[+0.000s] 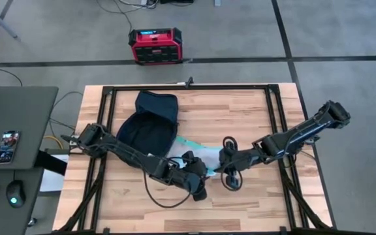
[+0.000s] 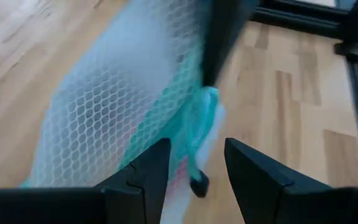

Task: Unpack backpack
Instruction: Remove the pill organizer from the zip bag

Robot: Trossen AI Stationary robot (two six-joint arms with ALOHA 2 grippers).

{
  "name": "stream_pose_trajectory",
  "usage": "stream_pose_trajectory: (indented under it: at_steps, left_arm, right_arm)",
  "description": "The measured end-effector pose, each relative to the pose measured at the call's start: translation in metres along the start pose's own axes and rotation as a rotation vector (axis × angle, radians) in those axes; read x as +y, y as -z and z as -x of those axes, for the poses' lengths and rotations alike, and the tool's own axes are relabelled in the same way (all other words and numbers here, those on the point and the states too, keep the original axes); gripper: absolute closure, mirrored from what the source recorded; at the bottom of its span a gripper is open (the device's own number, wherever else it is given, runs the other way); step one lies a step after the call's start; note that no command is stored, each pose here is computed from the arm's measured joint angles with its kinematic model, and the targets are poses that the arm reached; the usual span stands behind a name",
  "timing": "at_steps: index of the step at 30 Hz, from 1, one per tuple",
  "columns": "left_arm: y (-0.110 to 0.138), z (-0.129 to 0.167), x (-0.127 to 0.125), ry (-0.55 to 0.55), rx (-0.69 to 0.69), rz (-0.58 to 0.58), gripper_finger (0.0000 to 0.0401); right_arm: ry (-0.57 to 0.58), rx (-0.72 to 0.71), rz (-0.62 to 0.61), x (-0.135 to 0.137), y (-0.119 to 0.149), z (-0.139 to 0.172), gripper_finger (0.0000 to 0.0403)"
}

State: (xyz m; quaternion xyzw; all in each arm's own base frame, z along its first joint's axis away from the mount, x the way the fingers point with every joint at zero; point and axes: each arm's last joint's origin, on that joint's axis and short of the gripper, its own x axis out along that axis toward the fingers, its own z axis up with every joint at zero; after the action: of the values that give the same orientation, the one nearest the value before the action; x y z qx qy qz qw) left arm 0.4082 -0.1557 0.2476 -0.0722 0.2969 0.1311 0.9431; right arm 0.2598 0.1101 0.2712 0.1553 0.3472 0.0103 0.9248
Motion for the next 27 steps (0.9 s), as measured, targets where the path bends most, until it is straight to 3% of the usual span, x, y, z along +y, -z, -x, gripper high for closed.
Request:
stream_pose_trajectory:
  at_steps: [2, 7, 11, 22, 24, 27]
  left_arm:
    - [0.003, -0.006, 0.003, -0.021, 0.016, -0.006, 0.0285]
    - [0.005, -0.007, 0.006, -0.046, 0.041, -0.032, 0.0387]
    - [0.007, -0.003, 0.007, -0.058, 0.068, -0.058, 0.0399]
    - [0.024, 0.006, 0.012, -0.151, 0.218, -0.108, 0.0401]
    - [0.038, 0.009, 0.018, -0.198, 0.323, -0.173, 0.0401]
    - [0.044, 0.012, 0.019, -0.232, 0.389, -0.172, 0.0401]
  right_arm:
    - [0.0, 0.001, -0.003, 0.0, 0.0, 0.0, 0.0387]
    - [0.001, 0.009, -0.002, 0.0, 0.001, 0.0, 0.0384]
    - [0.011, 0.036, -0.001, -0.001, 0.003, 0.0, 0.0372]
    - [0.011, 0.145, 0.033, 0.003, 0.017, 0.003, 0.0394]
    - [0.012, 0.225, 0.051, 0.003, 0.025, 0.008, 0.0399]
    - [-0.016, 0.256, 0.054, 0.006, 0.028, 0.013, 0.0402]
